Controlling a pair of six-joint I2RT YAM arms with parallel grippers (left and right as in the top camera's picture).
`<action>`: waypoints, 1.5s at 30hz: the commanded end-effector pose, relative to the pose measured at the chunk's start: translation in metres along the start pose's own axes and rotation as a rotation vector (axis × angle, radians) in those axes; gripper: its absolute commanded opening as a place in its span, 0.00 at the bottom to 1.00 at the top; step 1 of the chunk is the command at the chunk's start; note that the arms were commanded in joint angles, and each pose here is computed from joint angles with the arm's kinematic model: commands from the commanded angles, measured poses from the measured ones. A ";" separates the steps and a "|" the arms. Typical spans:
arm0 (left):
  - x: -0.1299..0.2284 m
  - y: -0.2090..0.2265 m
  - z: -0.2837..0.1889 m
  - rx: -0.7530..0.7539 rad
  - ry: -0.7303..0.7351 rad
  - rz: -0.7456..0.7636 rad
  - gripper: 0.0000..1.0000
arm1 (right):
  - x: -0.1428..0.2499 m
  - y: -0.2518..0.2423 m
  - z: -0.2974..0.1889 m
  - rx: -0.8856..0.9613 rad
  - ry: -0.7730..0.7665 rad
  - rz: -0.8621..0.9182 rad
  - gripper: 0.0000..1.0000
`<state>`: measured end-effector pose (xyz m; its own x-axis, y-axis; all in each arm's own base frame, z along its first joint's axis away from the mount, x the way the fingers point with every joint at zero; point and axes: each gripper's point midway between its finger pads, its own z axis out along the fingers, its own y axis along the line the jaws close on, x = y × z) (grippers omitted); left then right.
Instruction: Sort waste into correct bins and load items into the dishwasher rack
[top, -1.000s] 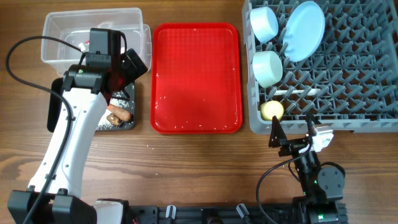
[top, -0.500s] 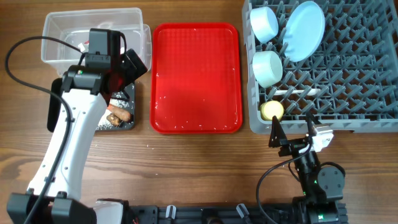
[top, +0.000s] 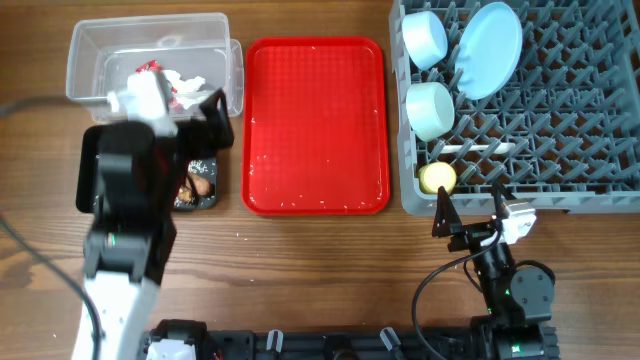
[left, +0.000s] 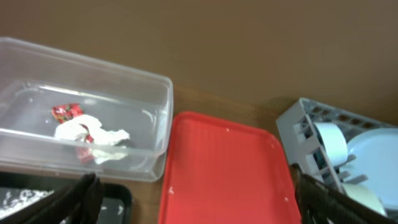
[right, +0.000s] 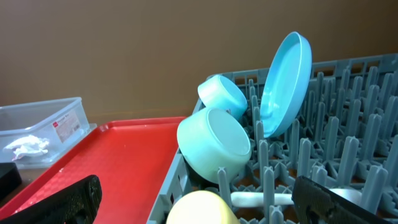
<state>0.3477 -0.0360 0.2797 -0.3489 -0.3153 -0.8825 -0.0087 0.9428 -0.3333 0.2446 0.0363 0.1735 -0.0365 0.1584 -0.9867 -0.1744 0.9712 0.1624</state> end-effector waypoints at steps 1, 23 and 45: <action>0.037 0.028 -0.018 0.014 -0.058 0.043 1.00 | -0.002 -0.002 0.000 0.013 -0.010 -0.004 1.00; 0.140 0.075 -0.054 0.002 -0.243 0.047 1.00 | -0.002 -0.002 0.000 0.013 -0.010 -0.003 1.00; 0.132 0.072 -0.059 0.016 -0.280 0.052 1.00 | -0.002 -0.002 0.000 0.013 -0.010 -0.003 1.00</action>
<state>0.2461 -0.0046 0.1597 -0.0807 -0.3058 -0.9487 0.0181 0.9512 -0.3081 0.2446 0.0363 0.1730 -0.0383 0.1583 -0.9866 -0.1740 0.9712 0.1626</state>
